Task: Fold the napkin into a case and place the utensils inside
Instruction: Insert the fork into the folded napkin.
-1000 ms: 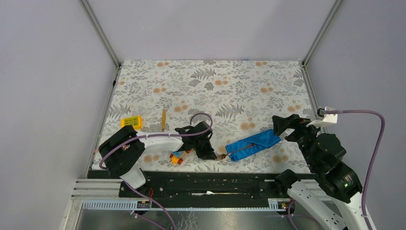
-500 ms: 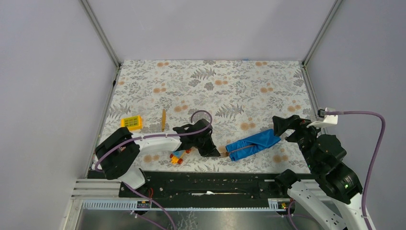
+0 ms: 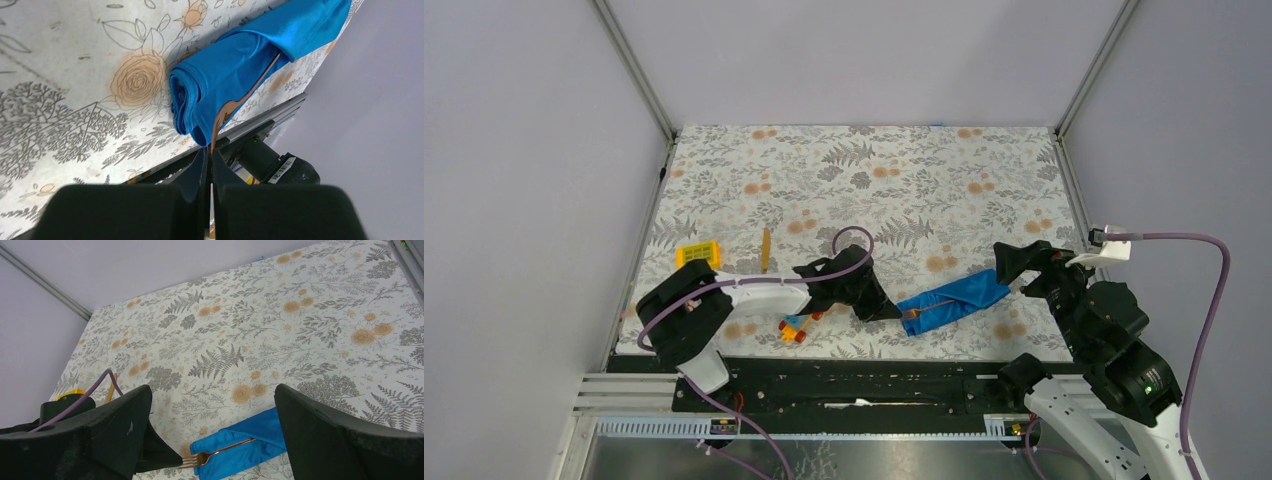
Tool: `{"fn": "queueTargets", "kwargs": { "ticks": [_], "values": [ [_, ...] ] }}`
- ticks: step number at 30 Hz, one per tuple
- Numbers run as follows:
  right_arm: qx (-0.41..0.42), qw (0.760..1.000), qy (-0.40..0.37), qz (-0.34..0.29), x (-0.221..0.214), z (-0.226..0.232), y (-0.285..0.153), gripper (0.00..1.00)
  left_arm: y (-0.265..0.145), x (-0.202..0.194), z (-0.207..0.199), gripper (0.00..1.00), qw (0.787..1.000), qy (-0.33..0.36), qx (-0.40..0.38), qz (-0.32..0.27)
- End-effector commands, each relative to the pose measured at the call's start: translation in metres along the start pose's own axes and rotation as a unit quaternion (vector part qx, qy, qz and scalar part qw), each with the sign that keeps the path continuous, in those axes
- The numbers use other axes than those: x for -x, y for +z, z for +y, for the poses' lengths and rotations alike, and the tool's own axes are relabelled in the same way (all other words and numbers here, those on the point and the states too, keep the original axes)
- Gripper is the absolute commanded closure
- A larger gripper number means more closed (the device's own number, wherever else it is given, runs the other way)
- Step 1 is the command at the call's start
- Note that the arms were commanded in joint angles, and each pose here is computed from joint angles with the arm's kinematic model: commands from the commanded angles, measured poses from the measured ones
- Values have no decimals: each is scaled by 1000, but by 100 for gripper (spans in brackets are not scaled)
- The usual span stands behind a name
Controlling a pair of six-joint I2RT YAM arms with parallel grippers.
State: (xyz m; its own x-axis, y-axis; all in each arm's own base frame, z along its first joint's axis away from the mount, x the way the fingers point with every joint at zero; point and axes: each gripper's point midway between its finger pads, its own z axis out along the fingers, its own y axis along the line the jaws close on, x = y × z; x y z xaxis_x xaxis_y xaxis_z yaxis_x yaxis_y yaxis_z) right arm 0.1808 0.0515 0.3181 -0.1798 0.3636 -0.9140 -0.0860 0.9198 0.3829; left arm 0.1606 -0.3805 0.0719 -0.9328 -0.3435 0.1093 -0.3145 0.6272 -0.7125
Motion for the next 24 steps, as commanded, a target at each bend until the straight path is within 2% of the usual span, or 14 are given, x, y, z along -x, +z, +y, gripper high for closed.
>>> {"fn": "queueTargets", "kwargs": {
  "ticks": [1, 24],
  "values": [
    [5, 1000, -3, -4, 2, 2, 1, 0, 9, 3, -26, 100, 999, -13, -47, -1],
    [6, 1000, -4, -6, 2, 0, -3, 0, 33, 26, -41, 100, 998, 5, -63, -26]
  ]
}}
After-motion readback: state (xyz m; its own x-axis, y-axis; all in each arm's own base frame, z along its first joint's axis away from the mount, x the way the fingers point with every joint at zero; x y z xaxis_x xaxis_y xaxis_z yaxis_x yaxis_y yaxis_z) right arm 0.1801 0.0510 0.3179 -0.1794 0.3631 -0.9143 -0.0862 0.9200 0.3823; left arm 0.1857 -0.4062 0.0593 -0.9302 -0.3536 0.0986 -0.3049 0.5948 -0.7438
